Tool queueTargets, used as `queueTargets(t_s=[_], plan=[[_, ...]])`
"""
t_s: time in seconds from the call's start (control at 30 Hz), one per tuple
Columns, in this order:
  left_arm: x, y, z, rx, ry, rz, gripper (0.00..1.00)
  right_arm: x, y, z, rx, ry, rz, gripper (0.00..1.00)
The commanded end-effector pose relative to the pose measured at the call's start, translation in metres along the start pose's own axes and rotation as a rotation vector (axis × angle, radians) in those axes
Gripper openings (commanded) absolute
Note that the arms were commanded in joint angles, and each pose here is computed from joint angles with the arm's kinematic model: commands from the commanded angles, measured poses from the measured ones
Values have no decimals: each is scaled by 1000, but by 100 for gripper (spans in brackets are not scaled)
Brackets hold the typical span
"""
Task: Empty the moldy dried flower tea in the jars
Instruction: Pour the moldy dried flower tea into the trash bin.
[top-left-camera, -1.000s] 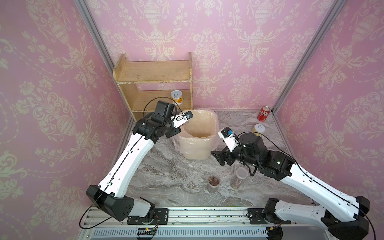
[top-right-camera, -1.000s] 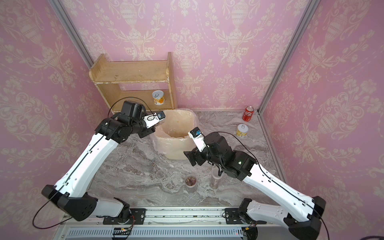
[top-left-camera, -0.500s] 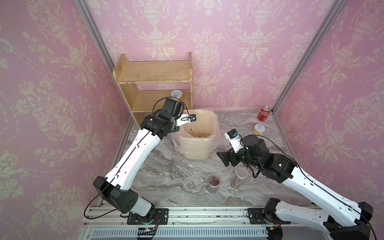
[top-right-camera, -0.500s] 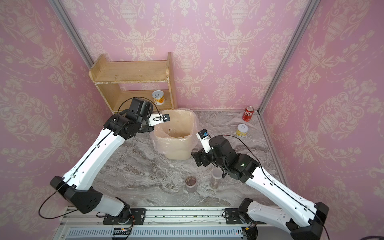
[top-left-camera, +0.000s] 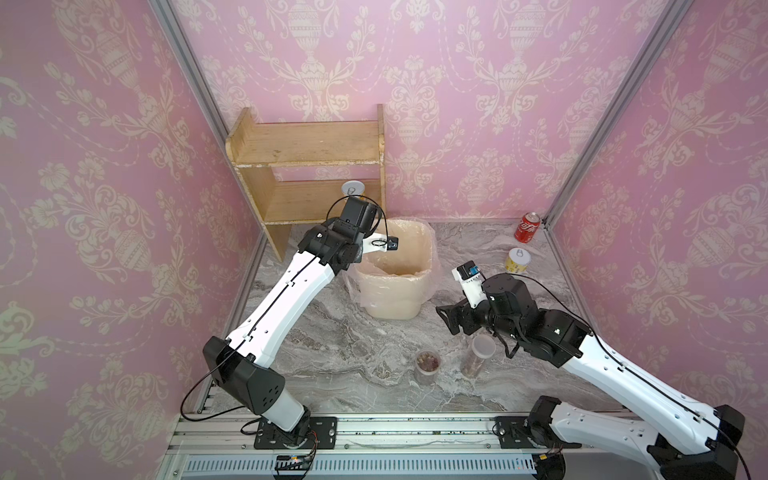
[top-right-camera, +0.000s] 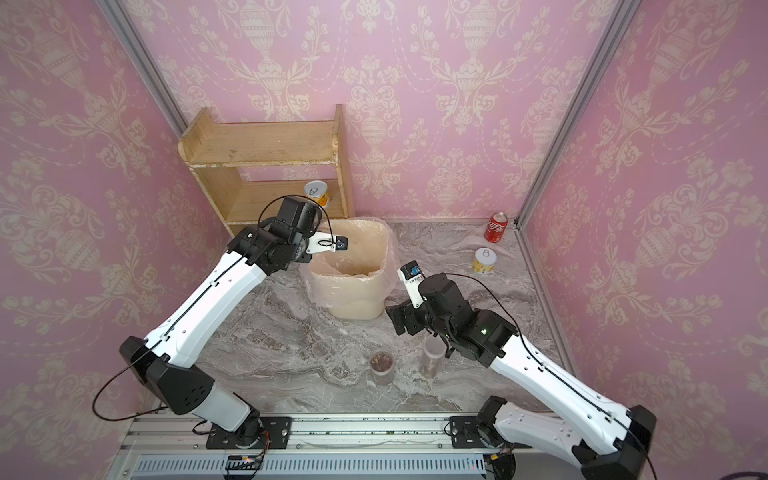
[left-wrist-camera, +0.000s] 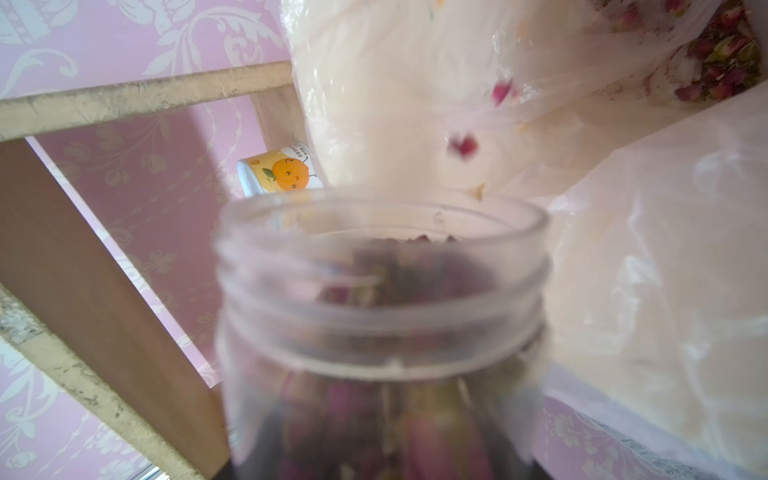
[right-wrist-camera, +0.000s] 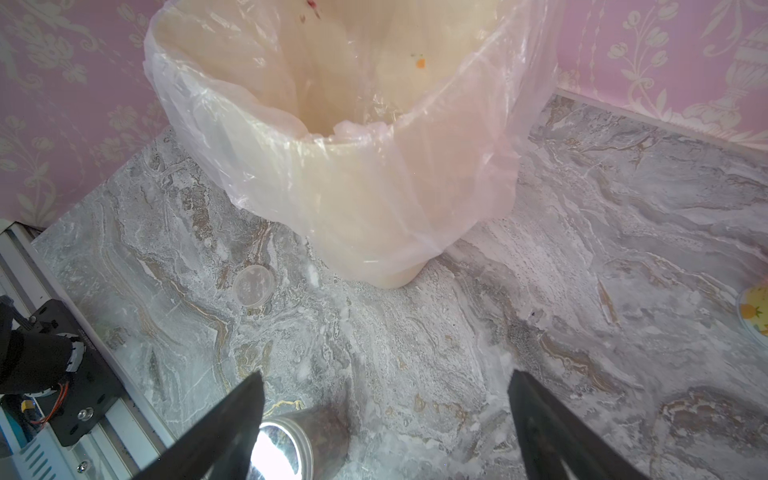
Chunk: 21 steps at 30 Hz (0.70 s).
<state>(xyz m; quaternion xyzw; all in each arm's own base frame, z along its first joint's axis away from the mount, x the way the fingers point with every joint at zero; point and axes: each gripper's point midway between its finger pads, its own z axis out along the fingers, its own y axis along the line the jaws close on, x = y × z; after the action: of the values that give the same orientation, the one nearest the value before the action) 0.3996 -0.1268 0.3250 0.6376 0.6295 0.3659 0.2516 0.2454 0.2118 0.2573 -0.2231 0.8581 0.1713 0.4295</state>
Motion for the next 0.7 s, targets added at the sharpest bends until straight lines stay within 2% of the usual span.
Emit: queueTargets(t_s=[0.0, 0.17, 0.67], plan=[[-1, 12, 1, -44, 37, 78, 0, 6, -6, -1, 17, 3, 42, 94], [-3, 15, 4, -72, 64, 164, 0, 10, -7, -1, 17, 5, 55, 94], [-16, 11, 14, -98, 52, 299, 0, 16, -8, -1, -2, 5, 102, 94]])
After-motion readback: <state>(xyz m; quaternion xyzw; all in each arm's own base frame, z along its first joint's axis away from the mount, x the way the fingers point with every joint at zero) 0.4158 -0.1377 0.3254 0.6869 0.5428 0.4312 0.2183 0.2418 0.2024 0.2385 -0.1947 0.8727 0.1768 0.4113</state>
